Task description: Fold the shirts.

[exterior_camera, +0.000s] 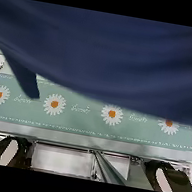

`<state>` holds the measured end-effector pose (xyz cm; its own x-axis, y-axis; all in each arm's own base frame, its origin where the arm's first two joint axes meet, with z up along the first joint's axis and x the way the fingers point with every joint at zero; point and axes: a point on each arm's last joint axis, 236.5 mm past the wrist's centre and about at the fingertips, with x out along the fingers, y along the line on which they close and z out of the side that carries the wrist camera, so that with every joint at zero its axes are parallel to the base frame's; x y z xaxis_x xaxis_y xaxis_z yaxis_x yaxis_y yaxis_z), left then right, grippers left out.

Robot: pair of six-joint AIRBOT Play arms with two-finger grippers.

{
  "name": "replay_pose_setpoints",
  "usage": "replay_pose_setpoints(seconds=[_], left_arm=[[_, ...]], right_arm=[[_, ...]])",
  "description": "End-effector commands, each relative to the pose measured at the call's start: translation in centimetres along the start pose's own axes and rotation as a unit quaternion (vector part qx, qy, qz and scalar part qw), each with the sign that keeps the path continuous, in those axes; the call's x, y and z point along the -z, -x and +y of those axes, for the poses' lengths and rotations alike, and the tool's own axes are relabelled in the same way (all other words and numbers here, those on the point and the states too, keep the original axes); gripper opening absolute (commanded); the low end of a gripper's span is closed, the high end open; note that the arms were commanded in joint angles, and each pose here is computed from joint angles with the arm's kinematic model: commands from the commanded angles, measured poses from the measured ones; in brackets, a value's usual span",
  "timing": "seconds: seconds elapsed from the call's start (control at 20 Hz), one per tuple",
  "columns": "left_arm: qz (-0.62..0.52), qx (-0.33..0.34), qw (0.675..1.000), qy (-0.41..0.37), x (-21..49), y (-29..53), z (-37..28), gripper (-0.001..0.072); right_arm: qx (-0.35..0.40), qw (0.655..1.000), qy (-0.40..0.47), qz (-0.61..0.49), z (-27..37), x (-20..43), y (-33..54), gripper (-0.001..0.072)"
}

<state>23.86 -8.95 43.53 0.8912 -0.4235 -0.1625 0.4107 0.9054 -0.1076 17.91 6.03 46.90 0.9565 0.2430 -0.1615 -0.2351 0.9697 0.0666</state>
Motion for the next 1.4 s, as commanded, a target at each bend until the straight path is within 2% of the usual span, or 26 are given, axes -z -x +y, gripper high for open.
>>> replay_pose_setpoints(seconds=[0.0, 0.2, 0.35, 0.5, 0.65, 0.85, 1.0, 1.2, 1.25, 1.3, 1.35], left_arm=[[0.064, -0.041, 0.997, -0.009, 3.4, 1.6, 0.4, 0.0017], [0.196, -0.013, 0.977, 0.077, 12.1, -1.4, 1.5, 0.0017], [0.320, 0.009, 0.935, 0.151, 21.8, -4.6, 2.9, 0.0017], [0.396, 0.009, 0.889, 0.230, 30.5, -9.2, 5.3, 0.0017], [0.396, 0.009, 0.881, 0.258, 35.5, -16.1, 8.2, 0.0017], [0.359, -0.021, 0.869, 0.339, 38.7, -24.3, 12.6, 0.0017], [0.367, -0.015, 0.851, 0.376, 40.7, -27.6, 13.7, 0.0017], [0.374, -0.018, 0.844, 0.384, 42.3, -29.3, 14.9, 0.0033], [0.377, -0.018, 0.842, 0.385, 42.6, -29.5, 14.9, 0.0162], [0.382, -0.017, 0.839, 0.387, 43.0, -29.4, 14.8, 0.0470], [0.388, -0.015, 0.836, 0.387, 43.3, -29.2, 14.7, 0.0510]], right_arm=[[0.064, 0.994, -0.022, 0.084, -2.2, 4.9, 3.1, 0.0026], [0.055, 0.979, -0.058, 0.190, -2.7, 12.2, -0.2, 0.0027], [0.038, 0.959, -0.098, 0.264, -3.4, 19.9, -5.6, 0.0026], [0.047, 0.940, -0.136, 0.311, -5.6, 27.8, -12.3, 0.0026], [0.066, 0.929, -0.154, 0.328, -8.6, 32.5, -19.3, 0.0026], [0.080, 0.917, -0.177, 0.347, -12.0, 37.1, -29.2, 0.0026], [0.072, 0.895, -0.200, 0.392, -13.2, 41.7, -35.0, 0.0026], [0.065, 0.879, -0.233, 0.411, -13.9, 45.2, -40.2, 0.0027], [0.061, 0.878, -0.243, 0.407, -13.9, 45.2, -41.2, 0.0028], [0.058, 0.878, -0.252, 0.403, -13.8, 45.1, -42.0, 0.0048], [0.054, 0.879, -0.259, 0.397, -13.7, 44.8, -42.7, 0.0229]])
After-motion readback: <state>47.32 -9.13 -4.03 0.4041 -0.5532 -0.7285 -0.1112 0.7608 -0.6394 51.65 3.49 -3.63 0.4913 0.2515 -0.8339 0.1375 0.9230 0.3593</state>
